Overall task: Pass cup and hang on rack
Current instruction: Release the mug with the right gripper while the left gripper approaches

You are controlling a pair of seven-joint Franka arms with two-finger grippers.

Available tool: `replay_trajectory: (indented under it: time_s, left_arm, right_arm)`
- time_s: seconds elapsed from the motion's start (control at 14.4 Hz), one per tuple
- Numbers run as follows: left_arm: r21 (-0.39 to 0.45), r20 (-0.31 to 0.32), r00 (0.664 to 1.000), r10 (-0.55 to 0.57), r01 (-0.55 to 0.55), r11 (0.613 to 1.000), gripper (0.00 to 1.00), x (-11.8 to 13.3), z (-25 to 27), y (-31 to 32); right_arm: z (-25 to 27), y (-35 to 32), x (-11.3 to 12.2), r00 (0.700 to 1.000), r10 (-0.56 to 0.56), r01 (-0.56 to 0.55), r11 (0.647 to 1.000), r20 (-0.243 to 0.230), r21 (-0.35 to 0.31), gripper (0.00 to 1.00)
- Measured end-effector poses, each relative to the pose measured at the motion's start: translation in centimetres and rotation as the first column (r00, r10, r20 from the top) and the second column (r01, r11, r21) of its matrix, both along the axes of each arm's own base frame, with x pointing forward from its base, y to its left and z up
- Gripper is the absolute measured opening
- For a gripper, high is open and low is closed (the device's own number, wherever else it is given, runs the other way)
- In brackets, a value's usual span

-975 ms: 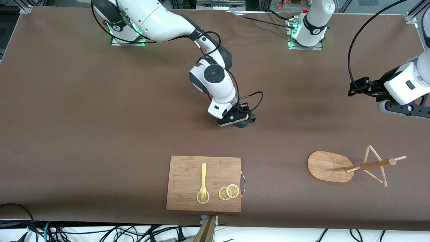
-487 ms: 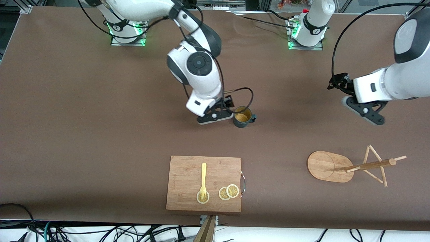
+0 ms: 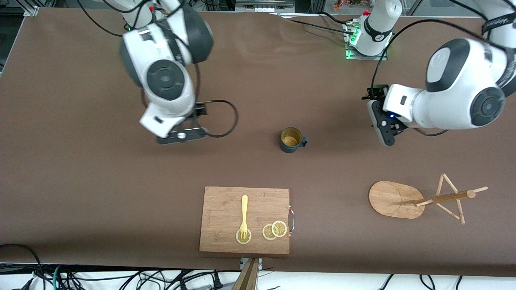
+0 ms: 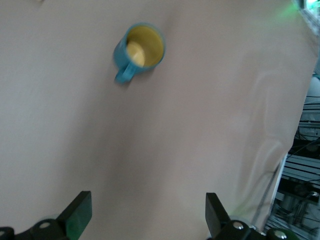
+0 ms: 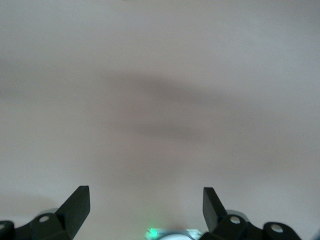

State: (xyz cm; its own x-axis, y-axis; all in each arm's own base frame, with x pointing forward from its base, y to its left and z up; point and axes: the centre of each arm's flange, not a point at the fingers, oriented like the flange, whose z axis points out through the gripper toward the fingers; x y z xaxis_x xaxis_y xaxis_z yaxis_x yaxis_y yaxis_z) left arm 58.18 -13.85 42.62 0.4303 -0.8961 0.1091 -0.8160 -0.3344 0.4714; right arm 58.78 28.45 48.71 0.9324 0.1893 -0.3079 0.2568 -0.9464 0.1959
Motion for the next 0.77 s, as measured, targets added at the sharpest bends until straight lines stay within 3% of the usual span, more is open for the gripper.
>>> replay_trajectory:
  time_s: [0.21, 0.35, 0.56, 0.77]
  left_arm:
    - [-0.159, 0.103, 0.992, -0.071, 0.087, 0.983, 1.0, -0.9, -6.2, -0.1]
    - [-0.225, 0.161, 0.985, -0.068, 0.104, 0.969, 1.0, -2.1, -9.7, -0.4]
    - [-0.263, 0.243, 0.968, -0.067, 0.132, 0.956, 1.0, -3.9, -12.6, -2.8]
    - [-0.238, 0.314, 0.945, -0.087, 0.167, 0.957, 1.0, -5.5, -14.2, -5.4]
  right_arm:
    - [2.2, -9.5, 1.1, 0.997, -0.032, 0.029, 0.999, -0.075, -0.032, 1.0]
    - [4.3, -14.7, 1.1, 0.996, -0.021, 0.021, 1.0, -0.086, -0.006, 1.0]
    - [8.4, -20.4, -0.1, 0.998, -0.018, 0.022, 0.998, -0.059, 0.061, 1.0]
    - [7.9, -23.7, -0.4, 0.998, -0.008, 0.014, 0.995, -0.063, 0.101, 1.0]
